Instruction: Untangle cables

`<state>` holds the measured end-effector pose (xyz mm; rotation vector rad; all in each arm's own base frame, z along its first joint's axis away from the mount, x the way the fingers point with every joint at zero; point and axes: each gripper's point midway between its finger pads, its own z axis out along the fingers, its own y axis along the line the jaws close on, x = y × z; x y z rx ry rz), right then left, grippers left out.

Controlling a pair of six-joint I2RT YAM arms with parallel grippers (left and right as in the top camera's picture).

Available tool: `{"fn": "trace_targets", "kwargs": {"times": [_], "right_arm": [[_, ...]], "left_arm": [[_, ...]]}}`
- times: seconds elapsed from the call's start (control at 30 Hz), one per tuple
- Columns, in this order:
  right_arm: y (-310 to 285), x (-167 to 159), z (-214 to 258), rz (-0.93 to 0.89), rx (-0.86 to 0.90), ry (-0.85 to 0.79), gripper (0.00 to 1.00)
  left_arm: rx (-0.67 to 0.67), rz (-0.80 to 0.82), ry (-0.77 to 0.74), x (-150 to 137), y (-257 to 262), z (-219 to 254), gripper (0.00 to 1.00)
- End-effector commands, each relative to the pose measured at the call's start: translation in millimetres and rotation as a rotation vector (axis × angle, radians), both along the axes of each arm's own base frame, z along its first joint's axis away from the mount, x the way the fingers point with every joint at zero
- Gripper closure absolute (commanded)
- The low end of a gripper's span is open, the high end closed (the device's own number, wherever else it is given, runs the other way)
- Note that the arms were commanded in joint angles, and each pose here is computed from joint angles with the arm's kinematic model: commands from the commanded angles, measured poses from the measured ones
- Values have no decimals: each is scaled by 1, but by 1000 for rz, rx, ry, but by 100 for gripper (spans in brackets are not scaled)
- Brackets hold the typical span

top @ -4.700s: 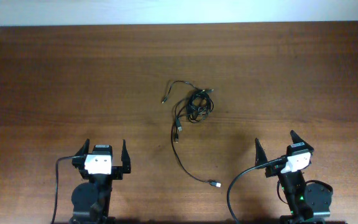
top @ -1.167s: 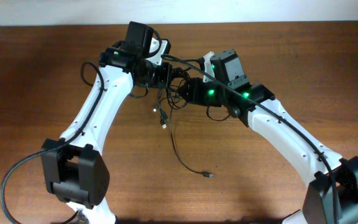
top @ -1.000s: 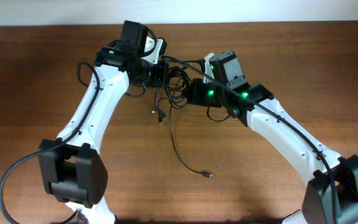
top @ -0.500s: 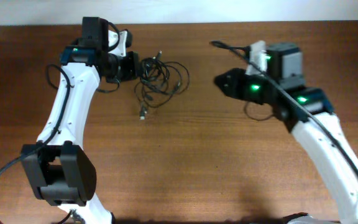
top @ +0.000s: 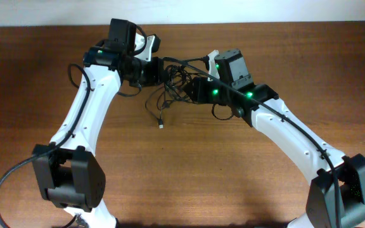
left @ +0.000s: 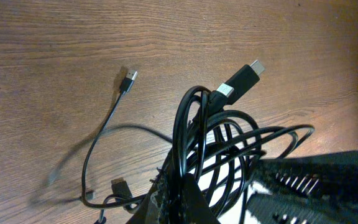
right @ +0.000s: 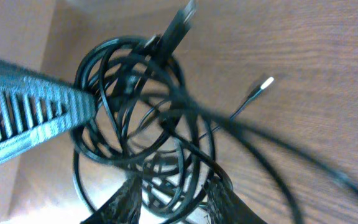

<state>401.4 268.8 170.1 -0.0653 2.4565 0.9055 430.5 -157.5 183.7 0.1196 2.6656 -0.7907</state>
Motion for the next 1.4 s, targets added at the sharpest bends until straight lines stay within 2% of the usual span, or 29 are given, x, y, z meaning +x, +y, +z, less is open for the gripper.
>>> {"fn": "trace_targets", "kwargs": {"times": [0.0, 0.2, 0.37, 0.47, 0.6, 0.63, 0.67, 0.7, 0.8, 0.83, 0.9, 1.03, 1.17, 1.27, 1.33, 1.37], "right_arm": [[-2, 10, 2, -26, -28, -46, 65], [11, -2, 47, 57, 79, -95, 64], [-1, -6, 38, 58, 34, -67, 64], [2, 0, 11, 88, -13, -53, 63], [3, 3, -17, 111, -50, -19, 64], [3, 3, -20, 117, -57, -17, 68], [3, 3, -21, 118, -58, -14, 78], [3, 3, -17, 118, -52, -20, 95], [1, -2, 24, 118, -19, -91, 96], [-6, -9, 49, 108, -4, -124, 96], [-33, -19, 79, 58, 9, -140, 96], [-88, -36, 122, 15, 168, -92, 96], [-161, -29, 110, -170, 170, 4, 96], [-265, -34, 90, -460, 161, 109, 96], [-258, -42, 89, -388, 161, 107, 95], [-237, -41, 90, -322, 150, 95, 80]], "left_arm": [[-32, -14, -1, -4, -6, 10, 100], [50, 28, -9, 0, 8, 2, 100], [103, 7, -6, -4, 14, -4, 100], [-10, -111, 5, -19, -7, 5, 100], [-92, -150, 37, -29, -18, 11, 100], [-95, -152, 38, -30, -19, 12, 100], [-95, -152, 37, -29, -19, 12, 100], [-86, -148, 32, -28, -17, 11, 100], [145, -42, 4, -13, 19, -9, 100], [241, 23, 3, -7, 37, -15, 100], [315, 62, -7, -3, 52, -18, 100], [367, 99, -25, 3, 65, -18, 100], [368, 116, -22, 5, 73, -18, 100], [388, 126, -24, 6, 76, -19, 100], [336, 101, -19, 4, 67, -17, 100], [260, 67, -15, 2, 53, -14, 100]]}}
